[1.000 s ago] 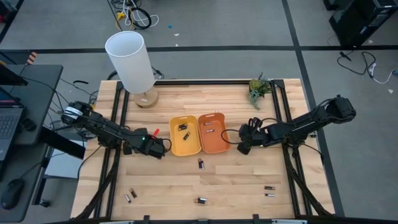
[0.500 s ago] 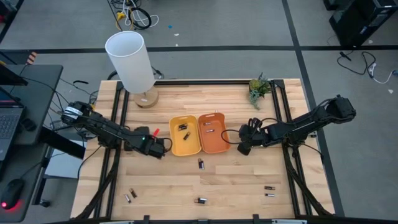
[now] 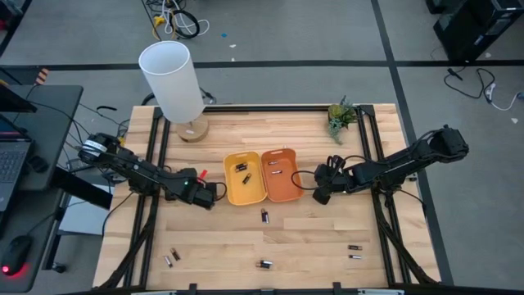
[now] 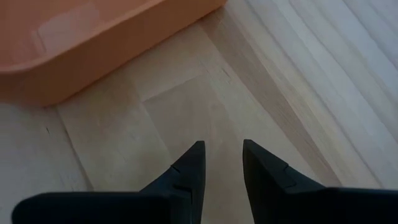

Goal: Sort batteries
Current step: Put the top left black battery into the yellow bin

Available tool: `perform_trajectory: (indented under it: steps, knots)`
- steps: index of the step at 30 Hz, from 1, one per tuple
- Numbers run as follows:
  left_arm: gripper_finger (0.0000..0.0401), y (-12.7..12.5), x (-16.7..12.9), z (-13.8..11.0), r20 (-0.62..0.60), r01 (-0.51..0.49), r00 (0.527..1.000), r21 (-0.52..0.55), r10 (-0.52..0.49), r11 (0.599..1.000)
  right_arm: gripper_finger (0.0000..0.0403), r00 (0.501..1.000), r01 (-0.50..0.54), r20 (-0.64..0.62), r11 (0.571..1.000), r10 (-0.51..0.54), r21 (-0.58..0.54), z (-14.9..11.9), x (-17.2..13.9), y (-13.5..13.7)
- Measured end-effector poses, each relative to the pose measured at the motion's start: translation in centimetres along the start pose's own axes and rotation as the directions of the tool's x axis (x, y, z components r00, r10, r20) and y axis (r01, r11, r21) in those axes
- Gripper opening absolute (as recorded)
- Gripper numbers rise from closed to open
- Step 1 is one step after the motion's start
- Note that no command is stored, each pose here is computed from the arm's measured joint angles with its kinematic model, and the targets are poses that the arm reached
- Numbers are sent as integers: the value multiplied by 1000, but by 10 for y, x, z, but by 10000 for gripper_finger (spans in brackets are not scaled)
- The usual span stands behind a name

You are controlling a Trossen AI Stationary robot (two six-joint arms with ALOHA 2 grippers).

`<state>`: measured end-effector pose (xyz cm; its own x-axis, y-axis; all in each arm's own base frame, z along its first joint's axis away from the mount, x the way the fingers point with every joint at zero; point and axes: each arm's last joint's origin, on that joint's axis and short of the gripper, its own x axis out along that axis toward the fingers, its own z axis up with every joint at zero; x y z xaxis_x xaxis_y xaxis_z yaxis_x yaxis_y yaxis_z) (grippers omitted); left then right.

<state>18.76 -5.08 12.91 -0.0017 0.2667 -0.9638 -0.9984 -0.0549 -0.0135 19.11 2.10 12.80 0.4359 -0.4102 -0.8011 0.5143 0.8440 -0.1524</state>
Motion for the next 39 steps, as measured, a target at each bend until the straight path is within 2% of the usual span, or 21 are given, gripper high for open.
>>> perform_trajectory:
  steps: [3,5,7,9,13,16,18,20,23,28,30,32,35,37,39]
  knots:
    - [63,0,-1,-2,16,5,1000,17,-6,1000,93,1000,1,0,1000,-1,-4,0,0,0]
    - [58,-1,-5,-3,31,7,999,27,-8,1000,93,1000,1,-1,1000,-1,-6,0,0,0]
    - [58,-2,-13,-2,44,-37,998,51,35,998,93,1000,1,0,1000,-1,-7,0,0,0]
    - [58,3,-27,3,89,-121,990,85,114,989,93,1000,1,-1,1000,-1,-7,0,0,0]
    - [58,6,-61,15,162,-157,977,100,140,983,93,1000,1,-1,1000,-1,-9,0,0,0]
    - [58,3,-87,25,242,-42,970,101,17,994,93,1000,-5,9,1000,5,-18,1,0,1]
    - [58,-2,-100,30,322,65,940,149,-110,987,93,999,-10,30,1000,10,-8,3,0,2]
    - [58,-14,-111,33,403,205,874,201,-272,958,93,998,-13,58,1000,13,-6,5,0,3]
    - [58,-35,-117,40,486,306,767,296,-419,905,93,996,-27,88,999,29,-25,8,0,5]
    - [58,-77,-120,57,532,320,625,493,-571,809,93,989,-44,135,997,53,-67,16,-3,7]
    - [58,-90,-119,61,525,309,565,581,-637,753,92,987,-71,142,996,79,-57,24,-8,10]
    - [58,-102,-115,63,491,328,508,650,-708,686,91,988,-114,91,990,121,-80,27,-13,12]
    - [58,-111,-97,64,435,344,476,708,-764,617,91,991,-125,40,987,130,-103,29,-18,14]
    - [59,-112,-81,64,424,348,484,709,-765,613,91,993,-109,26,988,112,-108,29,-19,14]
    - [63,-113,-67,64,430,357,497,690,-754,629,91,996,-85,14,990,88,-116,27,-19,12]
